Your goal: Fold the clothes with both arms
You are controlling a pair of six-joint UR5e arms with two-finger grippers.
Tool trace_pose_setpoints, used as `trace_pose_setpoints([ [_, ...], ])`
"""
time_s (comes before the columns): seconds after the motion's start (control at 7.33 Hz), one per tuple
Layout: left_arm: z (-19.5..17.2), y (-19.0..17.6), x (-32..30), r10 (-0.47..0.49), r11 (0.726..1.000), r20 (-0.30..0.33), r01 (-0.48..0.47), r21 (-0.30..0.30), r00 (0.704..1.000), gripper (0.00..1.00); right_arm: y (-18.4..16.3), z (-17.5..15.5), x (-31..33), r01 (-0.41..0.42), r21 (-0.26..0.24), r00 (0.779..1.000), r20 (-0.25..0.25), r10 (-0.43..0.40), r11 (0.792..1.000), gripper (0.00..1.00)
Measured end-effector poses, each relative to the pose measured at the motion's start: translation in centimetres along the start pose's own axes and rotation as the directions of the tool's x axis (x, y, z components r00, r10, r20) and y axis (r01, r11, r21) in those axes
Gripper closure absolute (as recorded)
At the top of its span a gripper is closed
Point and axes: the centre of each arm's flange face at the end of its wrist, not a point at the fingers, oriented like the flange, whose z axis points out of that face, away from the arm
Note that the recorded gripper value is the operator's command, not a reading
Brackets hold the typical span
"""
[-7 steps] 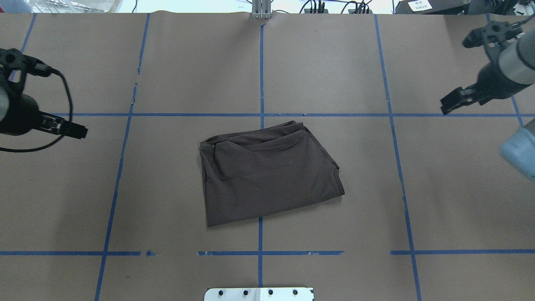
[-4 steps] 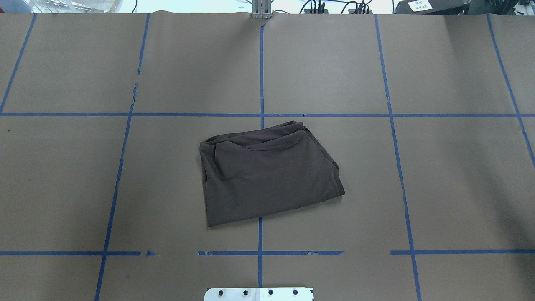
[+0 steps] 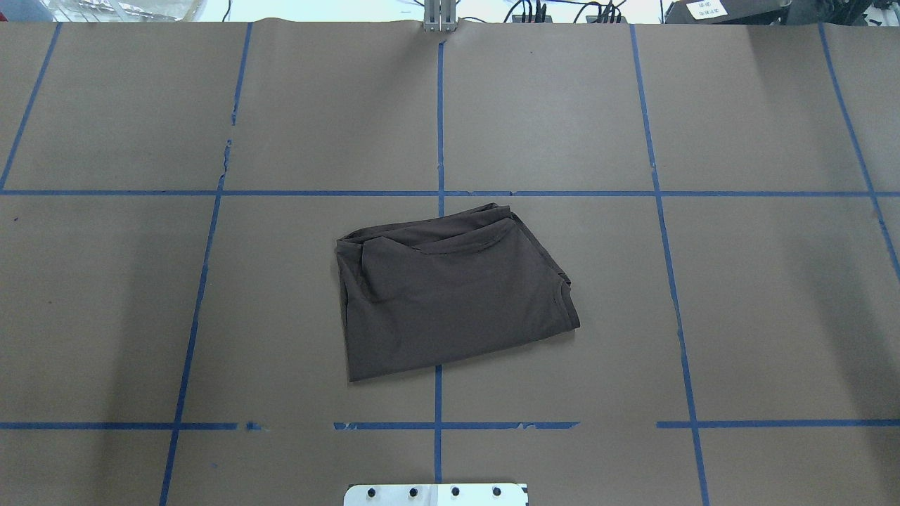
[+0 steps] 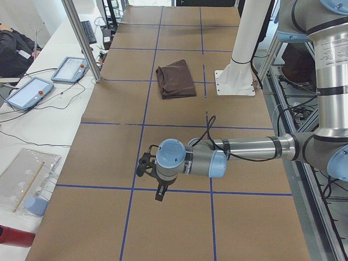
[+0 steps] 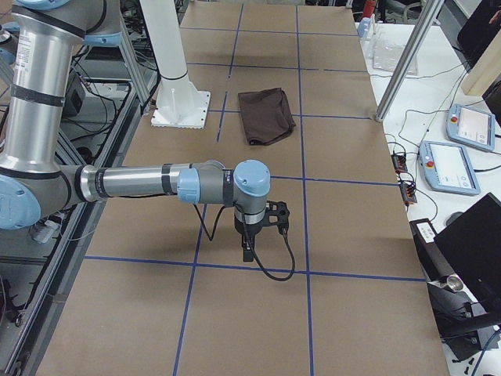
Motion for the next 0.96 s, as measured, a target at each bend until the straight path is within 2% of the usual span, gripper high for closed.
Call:
trace_pose_setpoints([
  [0.41,-0.1,2.4,-3.0,0.006,1.0,0.02,-0.006,0.001,1.0,0.0,0.3,0.0,0.4,0.002,0.002,1.0,0.003,-0.002,1.0,0.0],
  [0.82,-1.5,0.4,-0.8,-0.128,0.992,0.045,0.128,0.013,0.991,0.0,0.1,-0.1,0.4,0.001,0.004,1.0,0.003,-0.001,1.0,0.0],
  [0.96,-1.2,-0.9,1.3,-0.143,0.99,0.041,0.143,0.006,0.989,0.0,0.1,-0.1,0.4,0.001,0.005,1.0,0.003,-0.001,1.0,0.0],
])
